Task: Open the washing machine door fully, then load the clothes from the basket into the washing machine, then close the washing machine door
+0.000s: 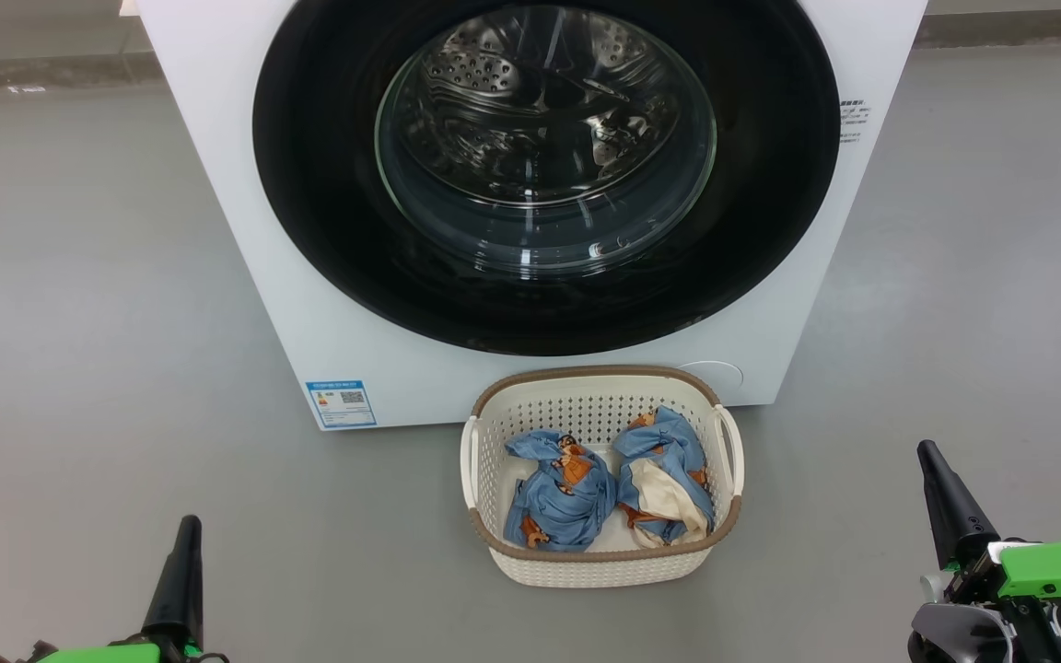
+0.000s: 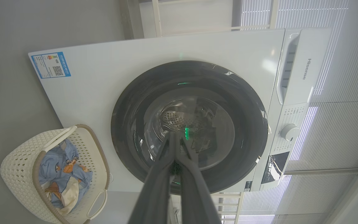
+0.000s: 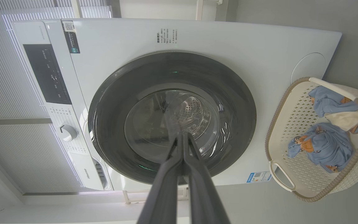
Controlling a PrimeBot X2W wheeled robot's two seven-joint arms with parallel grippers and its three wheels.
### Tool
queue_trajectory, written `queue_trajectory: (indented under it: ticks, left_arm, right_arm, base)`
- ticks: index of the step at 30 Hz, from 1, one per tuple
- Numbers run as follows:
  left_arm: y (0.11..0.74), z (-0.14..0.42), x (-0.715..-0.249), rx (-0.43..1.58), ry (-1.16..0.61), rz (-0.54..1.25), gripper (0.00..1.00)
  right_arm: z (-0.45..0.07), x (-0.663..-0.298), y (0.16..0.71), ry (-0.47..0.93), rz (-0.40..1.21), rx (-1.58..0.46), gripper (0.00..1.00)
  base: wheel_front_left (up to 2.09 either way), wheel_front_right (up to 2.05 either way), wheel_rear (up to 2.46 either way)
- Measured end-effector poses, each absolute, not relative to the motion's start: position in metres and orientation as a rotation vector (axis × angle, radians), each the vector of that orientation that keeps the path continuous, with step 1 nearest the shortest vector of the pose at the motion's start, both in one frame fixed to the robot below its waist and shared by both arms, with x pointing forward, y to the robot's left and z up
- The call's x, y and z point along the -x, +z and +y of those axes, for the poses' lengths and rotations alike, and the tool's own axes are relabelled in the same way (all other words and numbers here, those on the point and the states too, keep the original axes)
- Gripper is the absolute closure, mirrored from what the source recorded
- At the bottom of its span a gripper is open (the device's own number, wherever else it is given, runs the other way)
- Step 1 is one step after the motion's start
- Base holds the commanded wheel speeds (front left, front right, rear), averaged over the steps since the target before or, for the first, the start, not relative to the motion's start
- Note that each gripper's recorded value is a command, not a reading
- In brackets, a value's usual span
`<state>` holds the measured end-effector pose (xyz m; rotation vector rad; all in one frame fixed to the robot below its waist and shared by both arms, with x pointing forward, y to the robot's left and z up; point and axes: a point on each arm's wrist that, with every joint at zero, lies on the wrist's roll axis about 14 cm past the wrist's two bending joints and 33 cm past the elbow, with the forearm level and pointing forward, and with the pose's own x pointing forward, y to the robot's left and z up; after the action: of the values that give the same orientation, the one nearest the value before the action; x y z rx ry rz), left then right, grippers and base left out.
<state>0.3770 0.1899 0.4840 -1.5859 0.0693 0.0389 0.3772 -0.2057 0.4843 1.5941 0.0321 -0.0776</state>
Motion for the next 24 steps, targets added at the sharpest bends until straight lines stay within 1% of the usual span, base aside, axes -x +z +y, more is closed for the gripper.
queue_trajectory:
  ticks: [24]
  left_arm:
    - [0.484,0.1899,-0.377,1.586,0.039,0.069,1.0]
  right_arm:
    - [-0.2057,-0.3772,0.4843,-0.078,0.032,-1.594,1.0]
  base:
    - [0.0,0.0,0.0]
